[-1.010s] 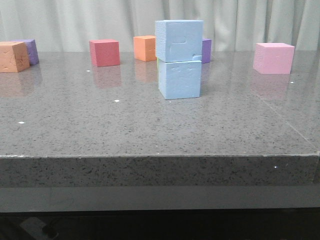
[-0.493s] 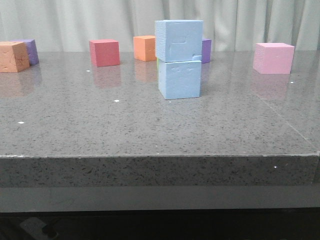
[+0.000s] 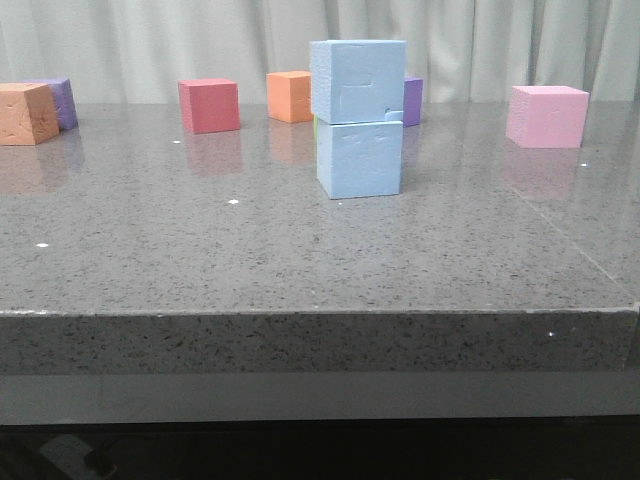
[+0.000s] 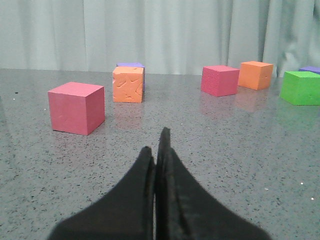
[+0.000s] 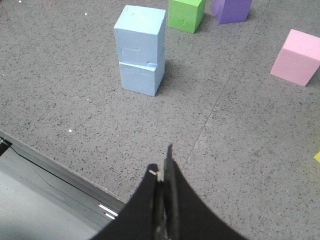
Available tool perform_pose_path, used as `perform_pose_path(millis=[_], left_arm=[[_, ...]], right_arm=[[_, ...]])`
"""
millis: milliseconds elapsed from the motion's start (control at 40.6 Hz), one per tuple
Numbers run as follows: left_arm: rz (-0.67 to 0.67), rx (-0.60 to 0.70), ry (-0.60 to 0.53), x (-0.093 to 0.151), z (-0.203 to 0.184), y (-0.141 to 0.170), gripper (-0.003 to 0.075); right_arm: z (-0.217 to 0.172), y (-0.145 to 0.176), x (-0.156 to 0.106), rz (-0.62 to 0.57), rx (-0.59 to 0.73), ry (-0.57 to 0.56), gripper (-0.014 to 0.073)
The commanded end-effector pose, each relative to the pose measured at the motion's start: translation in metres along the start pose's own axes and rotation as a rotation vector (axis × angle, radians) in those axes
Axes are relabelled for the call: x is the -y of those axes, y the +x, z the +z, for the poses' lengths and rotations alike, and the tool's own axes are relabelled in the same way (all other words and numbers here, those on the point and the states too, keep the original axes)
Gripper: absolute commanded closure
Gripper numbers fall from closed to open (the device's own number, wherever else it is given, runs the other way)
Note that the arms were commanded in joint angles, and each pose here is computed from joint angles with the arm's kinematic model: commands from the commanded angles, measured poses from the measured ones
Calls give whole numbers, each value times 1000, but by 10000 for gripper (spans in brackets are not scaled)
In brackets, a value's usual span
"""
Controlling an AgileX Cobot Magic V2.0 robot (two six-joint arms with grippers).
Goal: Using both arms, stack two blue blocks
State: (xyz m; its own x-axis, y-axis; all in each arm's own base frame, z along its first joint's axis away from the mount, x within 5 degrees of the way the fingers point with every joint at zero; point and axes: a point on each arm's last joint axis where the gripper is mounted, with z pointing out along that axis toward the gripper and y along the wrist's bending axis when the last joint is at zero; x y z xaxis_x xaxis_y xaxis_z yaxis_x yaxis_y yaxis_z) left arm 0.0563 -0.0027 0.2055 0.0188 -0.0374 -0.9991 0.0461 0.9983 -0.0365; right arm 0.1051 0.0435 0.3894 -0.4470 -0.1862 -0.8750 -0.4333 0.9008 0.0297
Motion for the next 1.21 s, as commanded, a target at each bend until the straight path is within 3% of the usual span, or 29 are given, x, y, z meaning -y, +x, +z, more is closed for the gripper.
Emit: perform_pose_path(millis=[0,838,1035,1183], left_arm=[[-5,99,7,0,-2,-8,741],[-5,99,7,0,-2,-8,741],[-5,99,7,0,-2,-8,741],[-5,99,7,0,-2,-8,741]], right_arm=[[-5,-11,0,0,90,10,662],[-5,-12,2,-7,104,25,662],[-5,4,17,12,301,192,662],[1,45,26,42,409,320,662]])
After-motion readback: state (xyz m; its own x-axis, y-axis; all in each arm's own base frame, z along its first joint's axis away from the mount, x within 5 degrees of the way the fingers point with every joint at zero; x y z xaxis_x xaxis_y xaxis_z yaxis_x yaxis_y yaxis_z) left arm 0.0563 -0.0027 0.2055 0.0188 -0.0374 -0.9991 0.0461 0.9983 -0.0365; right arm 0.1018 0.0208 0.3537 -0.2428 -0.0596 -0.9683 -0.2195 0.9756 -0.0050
